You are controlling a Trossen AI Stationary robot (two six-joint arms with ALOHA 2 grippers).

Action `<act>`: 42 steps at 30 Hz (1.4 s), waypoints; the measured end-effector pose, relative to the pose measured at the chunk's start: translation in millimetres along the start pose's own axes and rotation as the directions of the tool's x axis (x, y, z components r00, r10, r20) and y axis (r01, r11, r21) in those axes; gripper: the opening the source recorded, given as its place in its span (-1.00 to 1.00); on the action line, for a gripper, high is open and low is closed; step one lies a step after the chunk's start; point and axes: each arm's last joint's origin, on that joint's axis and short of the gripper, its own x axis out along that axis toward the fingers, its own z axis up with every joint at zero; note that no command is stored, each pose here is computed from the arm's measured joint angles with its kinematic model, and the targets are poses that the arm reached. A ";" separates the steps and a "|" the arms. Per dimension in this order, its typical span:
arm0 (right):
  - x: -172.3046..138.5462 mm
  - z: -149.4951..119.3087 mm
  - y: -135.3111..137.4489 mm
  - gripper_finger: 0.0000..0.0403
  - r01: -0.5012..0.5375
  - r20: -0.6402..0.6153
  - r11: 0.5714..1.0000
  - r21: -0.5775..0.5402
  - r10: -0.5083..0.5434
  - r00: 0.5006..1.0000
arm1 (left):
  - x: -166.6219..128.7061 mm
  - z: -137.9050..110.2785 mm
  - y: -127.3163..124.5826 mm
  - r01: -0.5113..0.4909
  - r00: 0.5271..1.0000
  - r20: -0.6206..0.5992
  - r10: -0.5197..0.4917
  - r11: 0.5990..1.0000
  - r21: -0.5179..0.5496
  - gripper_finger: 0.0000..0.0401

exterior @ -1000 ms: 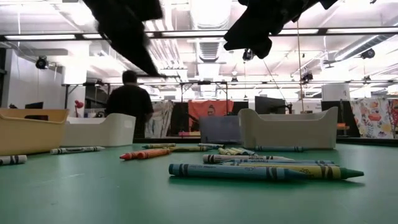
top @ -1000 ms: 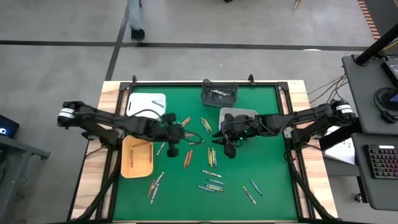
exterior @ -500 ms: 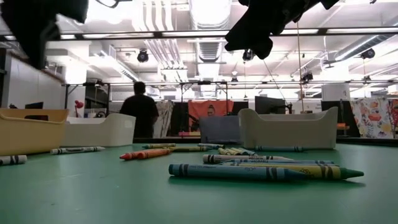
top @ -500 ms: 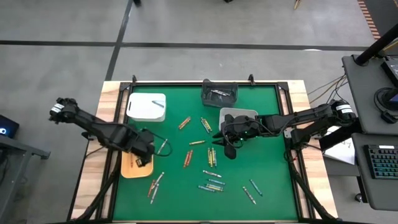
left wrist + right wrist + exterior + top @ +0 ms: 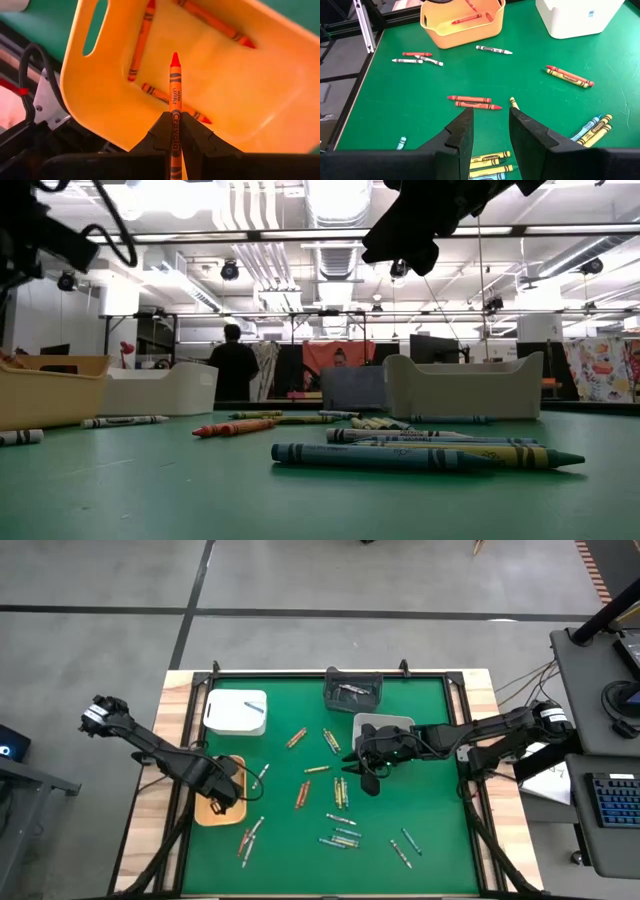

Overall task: Sort crayons
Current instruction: Put the orange crayon into the orange bin, then put the green crayon into the gray bin

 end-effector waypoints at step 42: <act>0.0 0.1 0.0 -0.45 0.000 0.001 1.000 0.003 0.000 1.000 | 31.7 2.2 -4.4 -0.097 0.995 -0.007 0.097 0.995 -0.016 -0.87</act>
